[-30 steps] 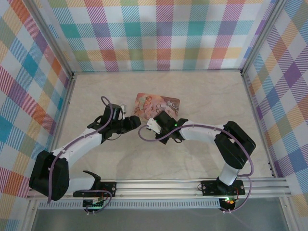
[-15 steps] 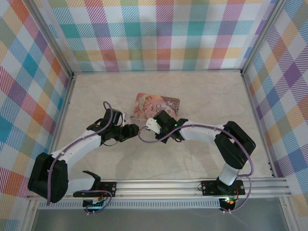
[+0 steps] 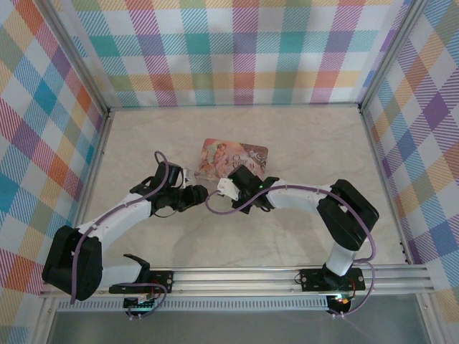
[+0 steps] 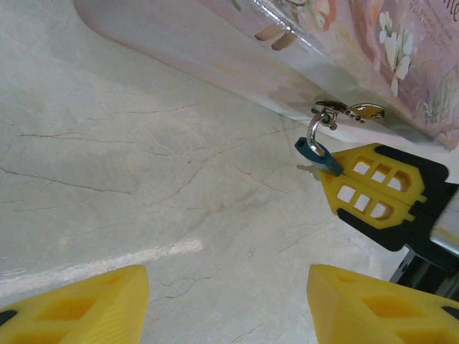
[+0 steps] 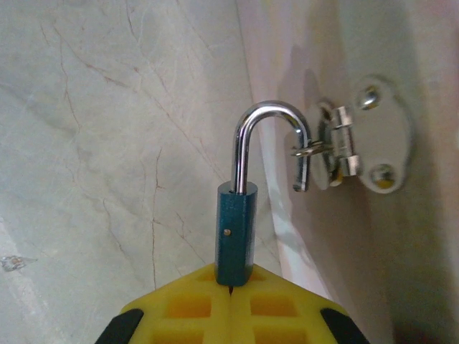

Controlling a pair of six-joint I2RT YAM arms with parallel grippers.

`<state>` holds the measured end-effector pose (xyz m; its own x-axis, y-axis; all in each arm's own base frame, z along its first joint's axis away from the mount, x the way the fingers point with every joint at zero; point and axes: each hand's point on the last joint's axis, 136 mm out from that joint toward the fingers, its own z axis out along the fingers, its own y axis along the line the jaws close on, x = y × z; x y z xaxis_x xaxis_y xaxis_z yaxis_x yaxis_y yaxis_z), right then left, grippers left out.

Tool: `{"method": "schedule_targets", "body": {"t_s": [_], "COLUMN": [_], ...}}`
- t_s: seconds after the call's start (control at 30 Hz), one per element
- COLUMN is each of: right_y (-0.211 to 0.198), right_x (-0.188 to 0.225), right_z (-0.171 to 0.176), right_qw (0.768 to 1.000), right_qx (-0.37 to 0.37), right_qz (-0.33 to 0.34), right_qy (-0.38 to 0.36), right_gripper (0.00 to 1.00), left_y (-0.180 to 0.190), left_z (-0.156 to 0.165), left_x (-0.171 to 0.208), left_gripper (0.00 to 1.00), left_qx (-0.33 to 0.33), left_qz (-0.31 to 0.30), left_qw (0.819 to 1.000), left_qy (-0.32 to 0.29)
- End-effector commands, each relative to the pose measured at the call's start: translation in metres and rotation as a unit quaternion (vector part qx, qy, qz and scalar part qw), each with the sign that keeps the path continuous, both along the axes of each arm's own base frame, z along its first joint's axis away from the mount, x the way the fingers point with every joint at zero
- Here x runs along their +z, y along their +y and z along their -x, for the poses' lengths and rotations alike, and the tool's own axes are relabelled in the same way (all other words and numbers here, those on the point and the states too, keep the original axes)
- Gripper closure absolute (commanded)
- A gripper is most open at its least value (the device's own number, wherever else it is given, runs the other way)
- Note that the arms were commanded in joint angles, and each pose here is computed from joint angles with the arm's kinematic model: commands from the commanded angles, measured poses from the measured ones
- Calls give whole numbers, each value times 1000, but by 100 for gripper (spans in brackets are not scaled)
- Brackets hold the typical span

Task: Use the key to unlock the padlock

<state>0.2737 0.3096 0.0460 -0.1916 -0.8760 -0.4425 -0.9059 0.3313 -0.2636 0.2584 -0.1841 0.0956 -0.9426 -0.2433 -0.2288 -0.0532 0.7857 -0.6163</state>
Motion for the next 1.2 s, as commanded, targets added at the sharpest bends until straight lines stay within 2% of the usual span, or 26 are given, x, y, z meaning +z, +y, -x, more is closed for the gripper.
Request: {"method": "schedule_targets", "body": {"t_s": [0.0,0.2,0.43,1.17], "right_y": [5,7,5,15], "right_x": [-7,5,4,16], "right_z": [4,1,-5,-14], "right_qw": [1000,1000,999,995], "right_qx": [14,13,28,69], "right_qz": [1,-12,7,5], "right_qy": [11,-5,-26,-66], "right_gripper": [100,100,100,100], "left_y": [1,0,0,0], "left_z": [4,4,6,11], "left_x": [-3,-1,-4,-11], "left_gripper": [40,40,40,40], "left_qx": [-4,-6,-8,-10], "left_qz": [3,6,5,7], "left_qw": [1000,1000,1000,1000], "left_qy": [10,10,13,28]}}
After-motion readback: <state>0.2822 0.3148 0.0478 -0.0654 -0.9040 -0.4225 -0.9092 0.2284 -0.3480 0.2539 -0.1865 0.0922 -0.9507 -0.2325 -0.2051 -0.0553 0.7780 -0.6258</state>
